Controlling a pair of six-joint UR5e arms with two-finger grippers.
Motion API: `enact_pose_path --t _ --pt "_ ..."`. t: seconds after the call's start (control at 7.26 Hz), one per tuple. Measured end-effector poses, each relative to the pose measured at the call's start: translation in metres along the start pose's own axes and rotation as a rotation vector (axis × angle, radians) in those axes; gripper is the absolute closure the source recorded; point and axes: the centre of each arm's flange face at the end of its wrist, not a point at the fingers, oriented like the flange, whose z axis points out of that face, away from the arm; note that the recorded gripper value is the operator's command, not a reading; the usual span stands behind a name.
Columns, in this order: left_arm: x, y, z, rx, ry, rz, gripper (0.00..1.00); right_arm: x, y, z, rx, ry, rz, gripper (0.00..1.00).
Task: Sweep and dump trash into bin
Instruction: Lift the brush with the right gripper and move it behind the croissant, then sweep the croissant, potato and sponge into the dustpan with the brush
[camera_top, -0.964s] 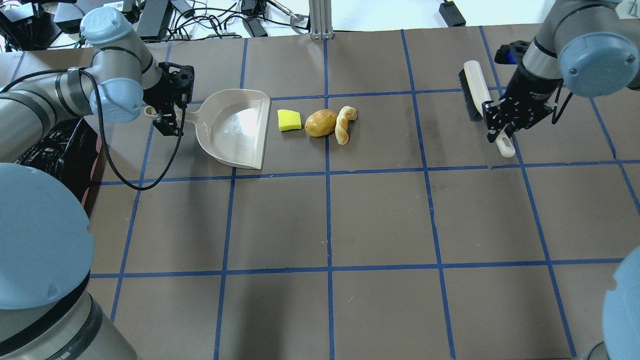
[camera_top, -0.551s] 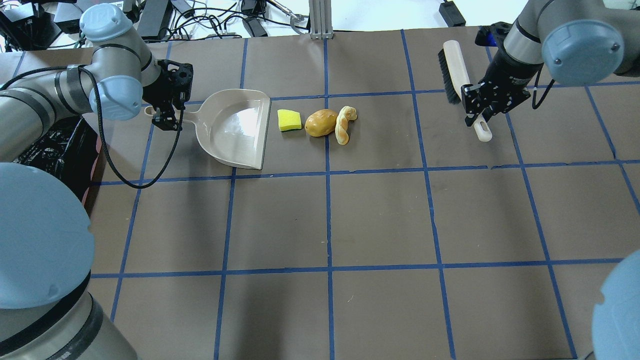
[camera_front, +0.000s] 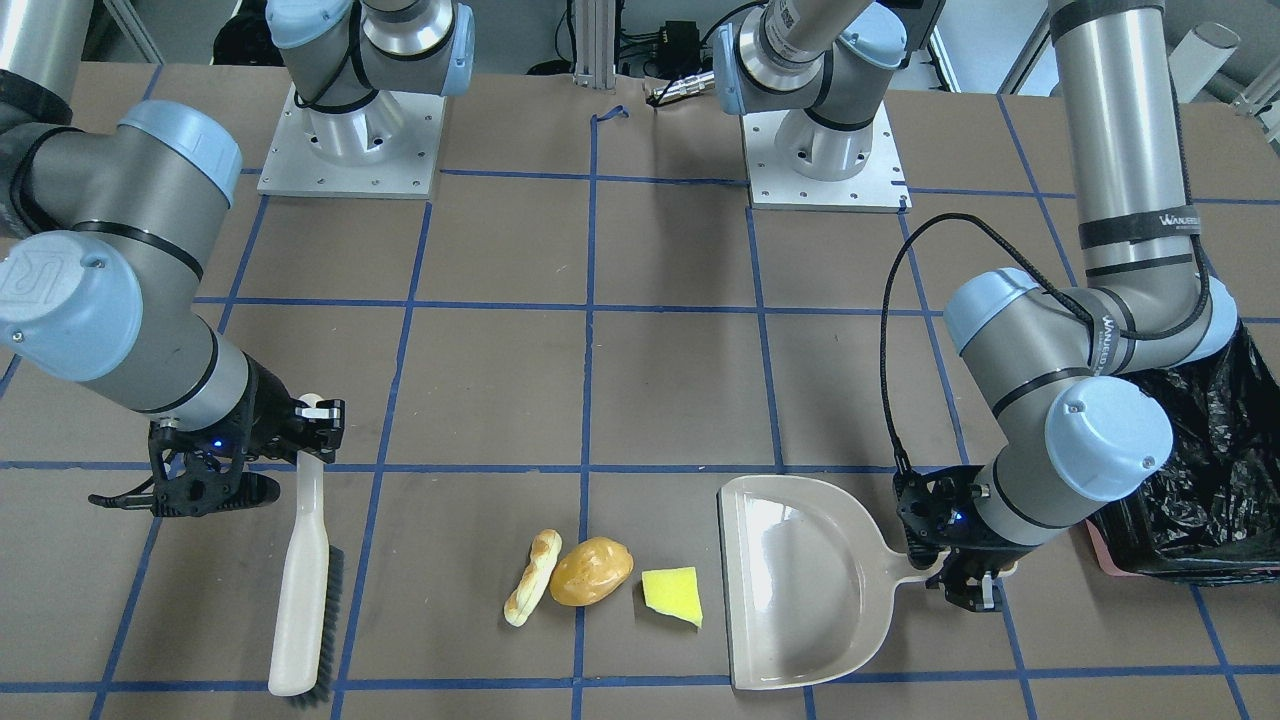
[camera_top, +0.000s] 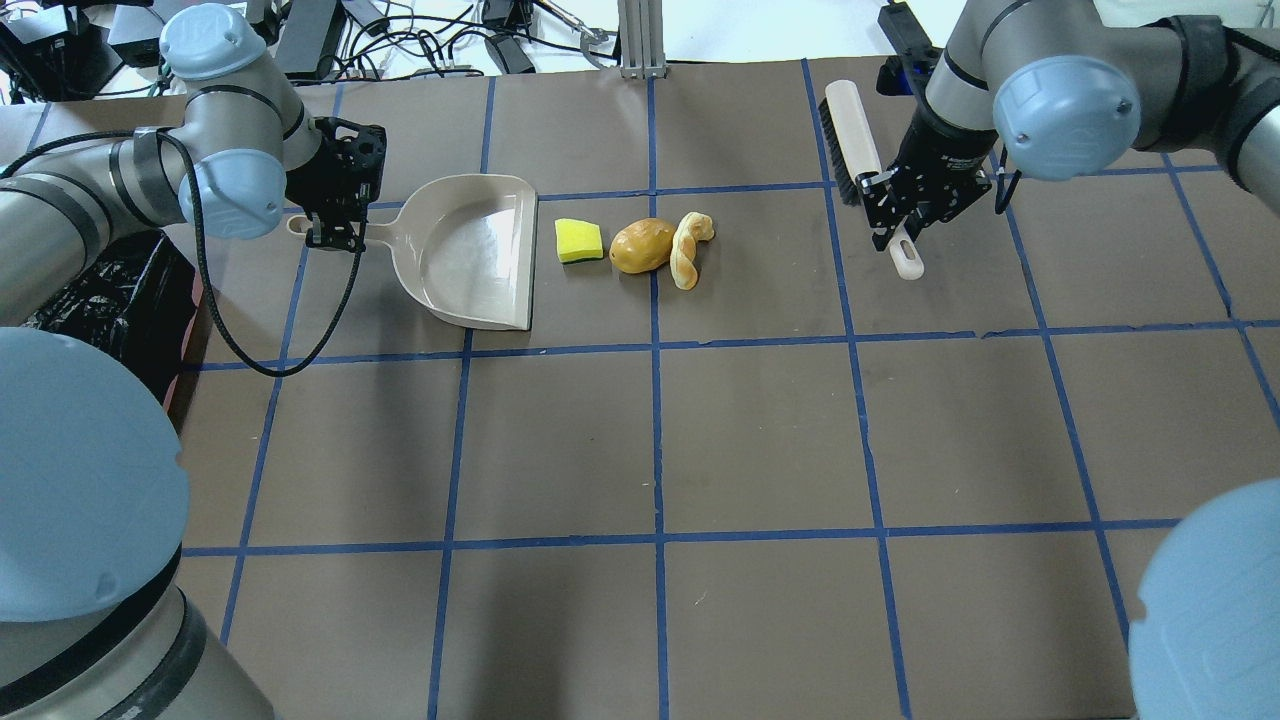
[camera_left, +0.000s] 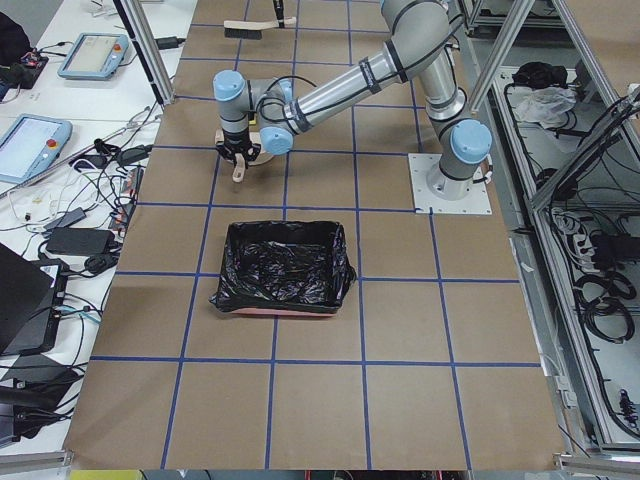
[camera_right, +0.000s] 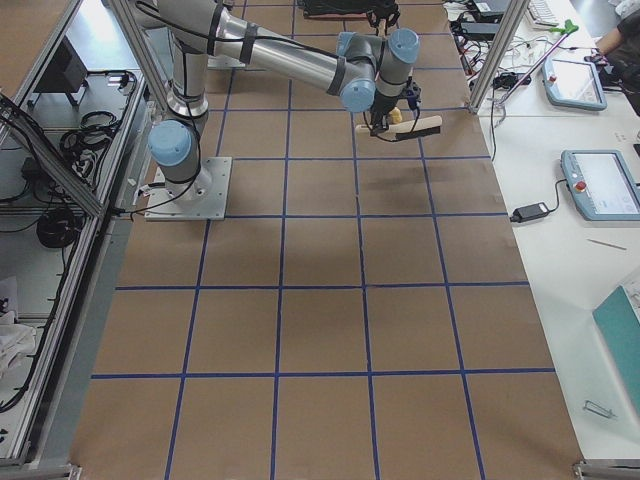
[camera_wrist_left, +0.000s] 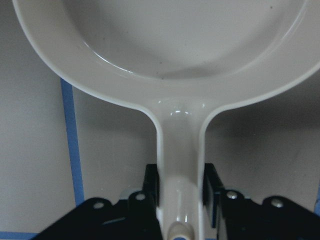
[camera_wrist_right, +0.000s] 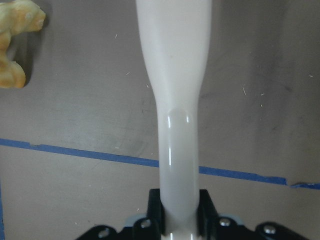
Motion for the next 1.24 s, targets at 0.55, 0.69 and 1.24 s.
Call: enact_pose_path --t 0.55,0.69,1.24 --pt "-0.001 -0.018 -0.003 -0.055 0.004 0.033 1.0 -0.048 0.0 0.017 -0.024 0.01 0.103 1.0" --pt "-0.002 -0.019 -0.003 -0.075 0.008 0.039 1.0 -0.063 0.001 0.024 -0.033 0.02 0.082 1.0" --pt "-0.003 -0.022 -0.002 -0.093 0.011 0.041 1.0 -0.109 0.002 0.05 -0.062 0.022 0.082 1.0"
